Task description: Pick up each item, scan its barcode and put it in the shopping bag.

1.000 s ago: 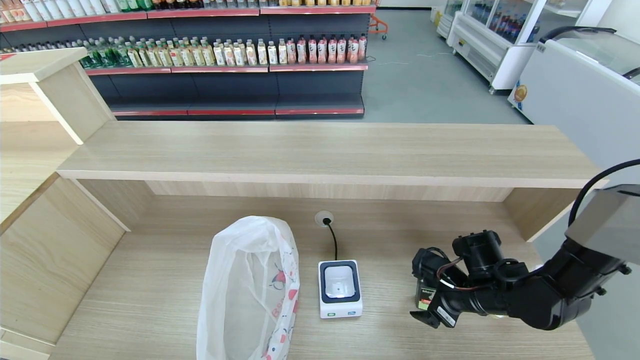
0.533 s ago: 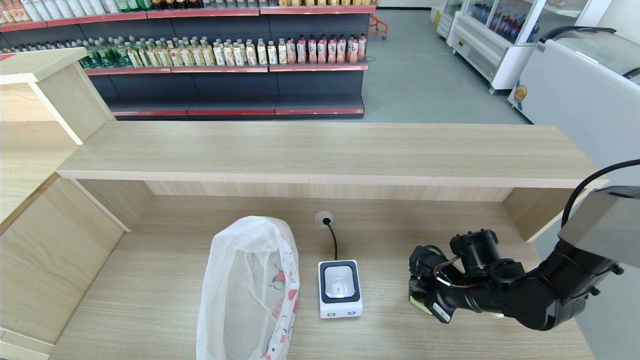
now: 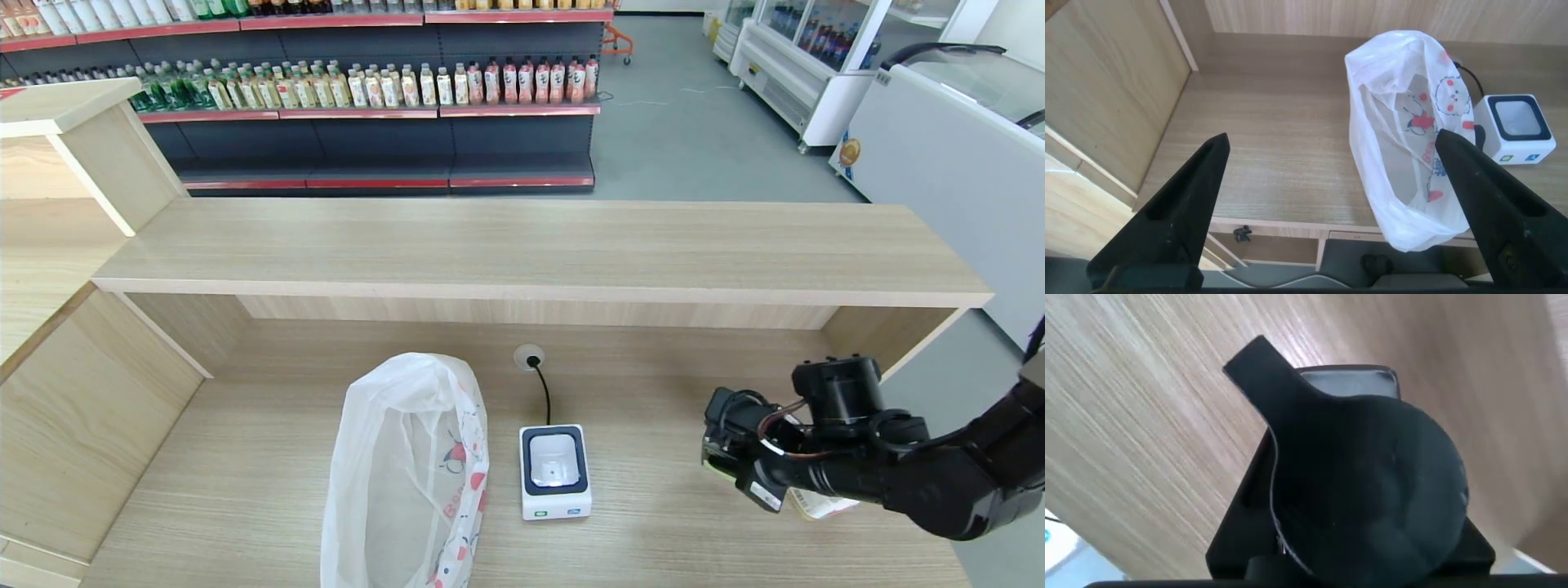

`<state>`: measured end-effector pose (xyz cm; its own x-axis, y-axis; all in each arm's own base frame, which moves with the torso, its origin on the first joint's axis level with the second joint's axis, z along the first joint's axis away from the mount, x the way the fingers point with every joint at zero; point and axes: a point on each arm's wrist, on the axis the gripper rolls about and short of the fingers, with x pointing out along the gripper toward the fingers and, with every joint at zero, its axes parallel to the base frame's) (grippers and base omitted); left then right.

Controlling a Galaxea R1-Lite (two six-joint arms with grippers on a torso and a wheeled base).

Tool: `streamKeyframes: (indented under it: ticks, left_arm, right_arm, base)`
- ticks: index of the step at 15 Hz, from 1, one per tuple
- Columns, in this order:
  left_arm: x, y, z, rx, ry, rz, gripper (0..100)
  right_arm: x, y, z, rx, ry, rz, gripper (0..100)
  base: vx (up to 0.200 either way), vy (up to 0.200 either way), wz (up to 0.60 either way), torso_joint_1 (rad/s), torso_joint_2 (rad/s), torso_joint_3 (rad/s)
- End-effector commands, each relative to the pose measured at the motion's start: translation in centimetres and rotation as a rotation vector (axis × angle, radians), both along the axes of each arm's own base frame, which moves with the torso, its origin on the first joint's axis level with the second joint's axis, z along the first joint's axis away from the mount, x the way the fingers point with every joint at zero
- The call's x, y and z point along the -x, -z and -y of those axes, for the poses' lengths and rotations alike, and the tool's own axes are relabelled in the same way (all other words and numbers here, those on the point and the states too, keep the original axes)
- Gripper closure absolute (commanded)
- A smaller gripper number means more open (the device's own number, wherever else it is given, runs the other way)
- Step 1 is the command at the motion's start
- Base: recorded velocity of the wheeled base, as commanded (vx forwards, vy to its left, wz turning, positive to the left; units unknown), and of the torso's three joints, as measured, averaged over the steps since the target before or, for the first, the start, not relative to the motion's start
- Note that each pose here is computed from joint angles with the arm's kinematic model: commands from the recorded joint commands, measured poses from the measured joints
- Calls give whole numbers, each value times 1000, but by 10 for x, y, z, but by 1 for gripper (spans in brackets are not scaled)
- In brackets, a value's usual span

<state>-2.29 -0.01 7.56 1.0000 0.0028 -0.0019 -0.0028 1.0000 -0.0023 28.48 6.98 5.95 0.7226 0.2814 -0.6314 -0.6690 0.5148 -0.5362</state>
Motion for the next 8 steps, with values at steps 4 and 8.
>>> streamKeyframes:
  ticks: [4,8]
  left_arm:
    - [0,0,0,1,1,0,0]
    - [0,0,0,1,0,0,0]
  right_arm:
    - [21,-46,60,203,-29,225,100]
    - [48,-48,62,246,-292,302,100]
  base:
    - [0,0,0,0,0,0]
    - [0,0,0,0,0,0]
